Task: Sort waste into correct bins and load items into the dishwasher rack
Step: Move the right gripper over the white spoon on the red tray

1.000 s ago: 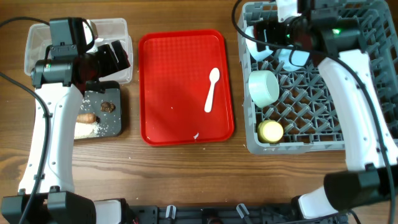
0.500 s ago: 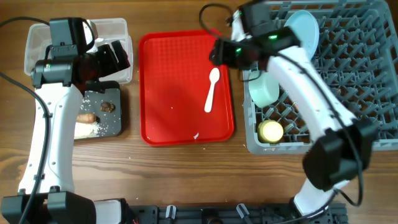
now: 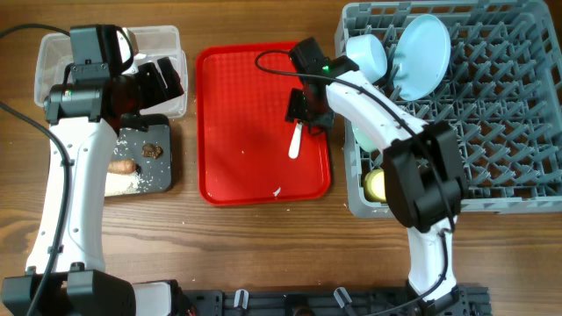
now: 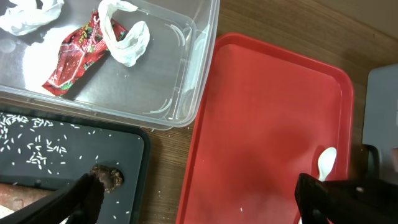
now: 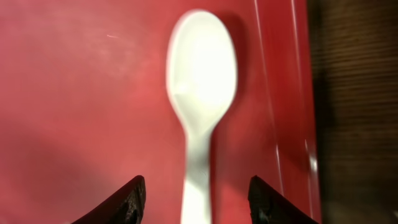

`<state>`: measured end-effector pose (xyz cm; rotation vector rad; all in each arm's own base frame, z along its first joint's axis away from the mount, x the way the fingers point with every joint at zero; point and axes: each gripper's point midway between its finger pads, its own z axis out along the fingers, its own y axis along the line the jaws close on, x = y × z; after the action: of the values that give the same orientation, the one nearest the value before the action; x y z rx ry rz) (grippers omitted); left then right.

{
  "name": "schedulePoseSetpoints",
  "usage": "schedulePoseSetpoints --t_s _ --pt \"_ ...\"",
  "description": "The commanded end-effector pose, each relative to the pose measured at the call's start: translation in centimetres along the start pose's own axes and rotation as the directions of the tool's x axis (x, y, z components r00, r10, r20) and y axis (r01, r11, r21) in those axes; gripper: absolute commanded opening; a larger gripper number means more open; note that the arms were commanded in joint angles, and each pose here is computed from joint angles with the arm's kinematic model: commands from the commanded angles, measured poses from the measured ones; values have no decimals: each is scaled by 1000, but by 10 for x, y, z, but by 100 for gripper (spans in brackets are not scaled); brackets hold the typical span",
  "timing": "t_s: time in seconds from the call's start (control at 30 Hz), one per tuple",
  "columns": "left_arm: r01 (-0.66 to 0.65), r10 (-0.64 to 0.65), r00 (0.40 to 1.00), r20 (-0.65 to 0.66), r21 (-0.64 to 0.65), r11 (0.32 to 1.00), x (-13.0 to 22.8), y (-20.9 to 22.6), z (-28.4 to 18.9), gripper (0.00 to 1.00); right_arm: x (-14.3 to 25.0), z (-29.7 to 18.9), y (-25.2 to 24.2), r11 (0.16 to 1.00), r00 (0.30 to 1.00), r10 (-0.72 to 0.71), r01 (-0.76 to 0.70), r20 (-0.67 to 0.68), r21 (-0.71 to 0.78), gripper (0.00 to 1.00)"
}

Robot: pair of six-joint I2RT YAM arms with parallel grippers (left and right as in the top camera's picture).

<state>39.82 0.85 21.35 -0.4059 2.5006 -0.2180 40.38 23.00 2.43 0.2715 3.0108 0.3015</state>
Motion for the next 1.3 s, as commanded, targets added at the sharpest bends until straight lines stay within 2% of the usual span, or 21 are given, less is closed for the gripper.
schedulePoseSetpoints --t_s 0.0,0.63,1.27 --pt "-10 10 1000 15 -5 1000 -4 1 -2 100 -5 5 1 999 999 37 -37 10 -9 51" --pt "-10 10 1000 15 -5 1000 -4 1 -2 100 -8 17 2 998 998 67 -66 17 -14 38" --pt "-9 9 1000 14 -5 1000 -4 1 -2 100 -8 20 1 998 998 65 -65 18 -6 36"
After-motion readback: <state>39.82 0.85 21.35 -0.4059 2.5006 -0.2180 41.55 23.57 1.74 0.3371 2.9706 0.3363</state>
